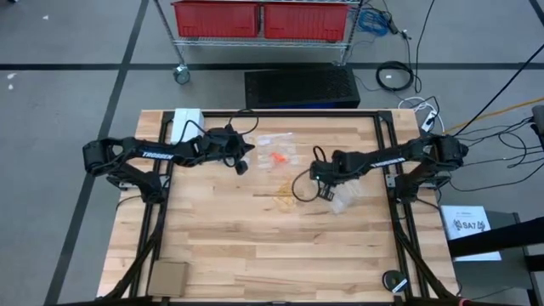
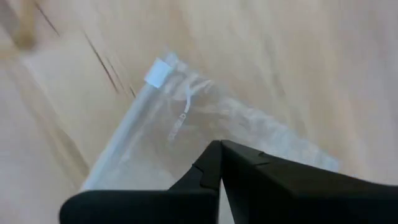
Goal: Sort rubber bands
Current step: Open the bottom transparent zip bag
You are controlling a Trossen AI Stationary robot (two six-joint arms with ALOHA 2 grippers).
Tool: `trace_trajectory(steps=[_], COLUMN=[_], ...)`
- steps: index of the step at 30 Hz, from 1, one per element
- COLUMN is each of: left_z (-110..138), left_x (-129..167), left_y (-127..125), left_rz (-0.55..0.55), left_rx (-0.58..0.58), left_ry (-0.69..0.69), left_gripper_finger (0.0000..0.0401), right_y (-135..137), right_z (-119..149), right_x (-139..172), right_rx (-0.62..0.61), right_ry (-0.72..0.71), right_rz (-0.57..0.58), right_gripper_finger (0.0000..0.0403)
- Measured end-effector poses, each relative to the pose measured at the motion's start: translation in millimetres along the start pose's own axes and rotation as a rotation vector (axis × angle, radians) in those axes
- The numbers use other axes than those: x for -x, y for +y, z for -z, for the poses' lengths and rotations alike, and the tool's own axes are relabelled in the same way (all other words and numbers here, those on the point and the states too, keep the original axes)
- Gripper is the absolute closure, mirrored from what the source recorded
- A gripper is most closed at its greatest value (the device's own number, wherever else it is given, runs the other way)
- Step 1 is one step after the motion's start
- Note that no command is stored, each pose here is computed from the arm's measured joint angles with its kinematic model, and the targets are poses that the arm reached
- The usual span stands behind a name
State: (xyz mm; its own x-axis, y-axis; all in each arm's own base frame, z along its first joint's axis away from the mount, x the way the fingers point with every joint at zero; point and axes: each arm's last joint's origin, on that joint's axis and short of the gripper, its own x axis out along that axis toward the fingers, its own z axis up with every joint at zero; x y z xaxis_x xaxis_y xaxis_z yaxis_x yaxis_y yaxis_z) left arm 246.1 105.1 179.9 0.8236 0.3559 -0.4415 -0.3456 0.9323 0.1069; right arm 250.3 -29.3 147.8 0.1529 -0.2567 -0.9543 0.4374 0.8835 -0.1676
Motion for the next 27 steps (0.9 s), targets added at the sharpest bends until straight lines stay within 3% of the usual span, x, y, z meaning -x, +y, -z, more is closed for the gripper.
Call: trace_trajectory(steps=[4,6,9,20,27], left_z=[0,0,2,1,1], left_x=[0,0,0,0,0], left_y=[0,0,0,0,0], left_rz=[0.000,0.000,0.002,0.002,0.001], left_rx=[0.000,0.000,0.000,0.000,0.005], left_ry=[0.001,0.002,0.016,0.013,0.011], left_gripper_finger=[0.0399,0.0399,0.0399,0.0399,0.0399], right_y=[-1,1,11,50,57], right_z=[-21,-30,-31,10,15], right_x=[26,38,46,22,6], right_rx=[0.020,-0.025,-0.043,-0.185,-0.228], right_ry=[-0.008,-0.028,-0.049,-0.110,-0.104], right_rz=[0.007,-0.002,-0.017,-0.033,0.001], right_gripper_finger=[0.0402,0.0402,0.0384,0.0254,0.0258])
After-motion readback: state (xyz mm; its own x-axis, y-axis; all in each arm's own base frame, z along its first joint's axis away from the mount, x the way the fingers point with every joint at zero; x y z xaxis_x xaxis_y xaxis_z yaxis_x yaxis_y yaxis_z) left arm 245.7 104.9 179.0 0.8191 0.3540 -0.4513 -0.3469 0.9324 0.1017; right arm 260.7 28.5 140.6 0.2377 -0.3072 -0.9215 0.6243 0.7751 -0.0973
